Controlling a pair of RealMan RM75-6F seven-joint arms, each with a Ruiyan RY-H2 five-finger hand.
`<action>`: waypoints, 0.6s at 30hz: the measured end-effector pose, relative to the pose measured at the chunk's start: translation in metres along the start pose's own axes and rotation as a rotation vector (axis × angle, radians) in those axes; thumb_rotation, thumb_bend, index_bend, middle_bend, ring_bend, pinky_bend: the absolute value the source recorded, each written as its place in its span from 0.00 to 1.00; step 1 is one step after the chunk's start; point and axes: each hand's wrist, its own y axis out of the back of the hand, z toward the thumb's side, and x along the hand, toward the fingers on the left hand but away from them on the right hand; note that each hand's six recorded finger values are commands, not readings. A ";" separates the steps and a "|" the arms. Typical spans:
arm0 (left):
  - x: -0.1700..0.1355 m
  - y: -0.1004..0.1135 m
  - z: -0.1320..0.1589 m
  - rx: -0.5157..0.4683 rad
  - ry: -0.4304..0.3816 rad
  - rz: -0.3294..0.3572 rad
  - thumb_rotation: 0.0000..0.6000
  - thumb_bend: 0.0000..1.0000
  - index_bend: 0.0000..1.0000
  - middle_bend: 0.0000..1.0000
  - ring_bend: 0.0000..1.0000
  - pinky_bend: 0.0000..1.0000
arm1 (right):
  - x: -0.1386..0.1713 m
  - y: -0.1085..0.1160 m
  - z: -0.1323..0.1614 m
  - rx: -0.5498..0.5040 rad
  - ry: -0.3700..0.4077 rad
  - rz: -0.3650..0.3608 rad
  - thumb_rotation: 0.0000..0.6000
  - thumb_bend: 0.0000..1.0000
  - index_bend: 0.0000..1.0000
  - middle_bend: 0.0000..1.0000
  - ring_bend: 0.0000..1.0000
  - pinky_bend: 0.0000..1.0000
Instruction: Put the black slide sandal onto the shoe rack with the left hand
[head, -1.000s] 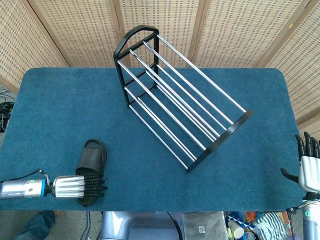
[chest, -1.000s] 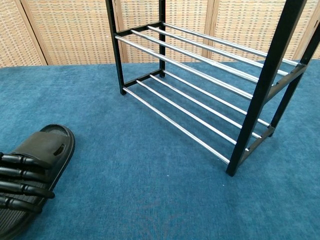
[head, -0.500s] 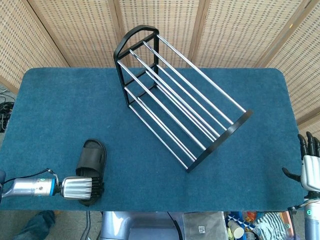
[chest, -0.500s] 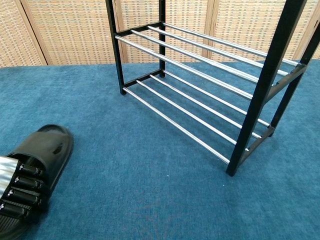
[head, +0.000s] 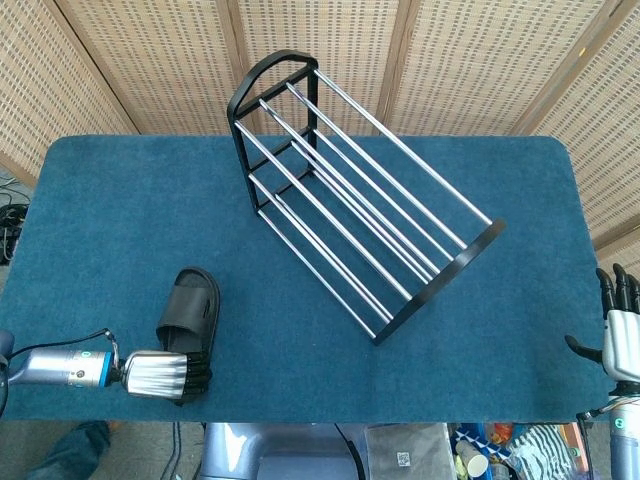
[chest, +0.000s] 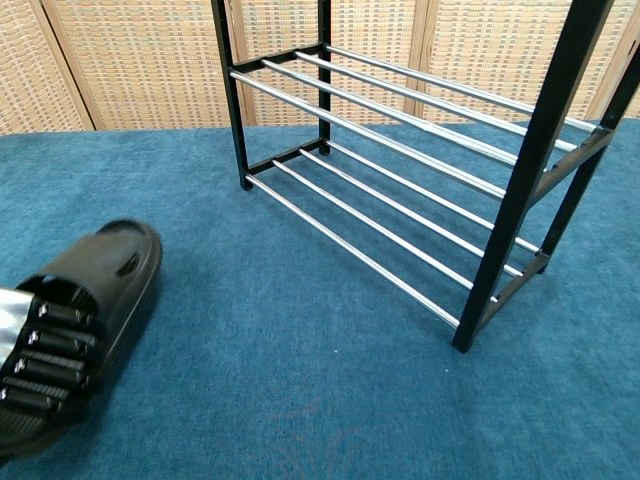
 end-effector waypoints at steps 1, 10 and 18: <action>0.001 0.004 -0.005 0.032 -0.006 0.015 1.00 0.18 0.78 0.61 0.48 0.45 | 0.000 0.000 0.000 0.000 -0.001 0.001 1.00 0.00 0.00 0.00 0.00 0.00; 0.021 0.035 -0.051 0.228 -0.085 0.075 1.00 0.18 0.78 0.61 0.48 0.45 | -0.003 -0.002 -0.001 -0.010 -0.006 0.011 1.00 0.00 0.00 0.00 0.00 0.00; 0.068 0.043 -0.073 0.299 -0.190 0.044 1.00 0.18 0.78 0.61 0.48 0.45 | -0.006 -0.004 -0.004 -0.018 -0.017 0.021 1.00 0.00 0.00 0.00 0.00 0.00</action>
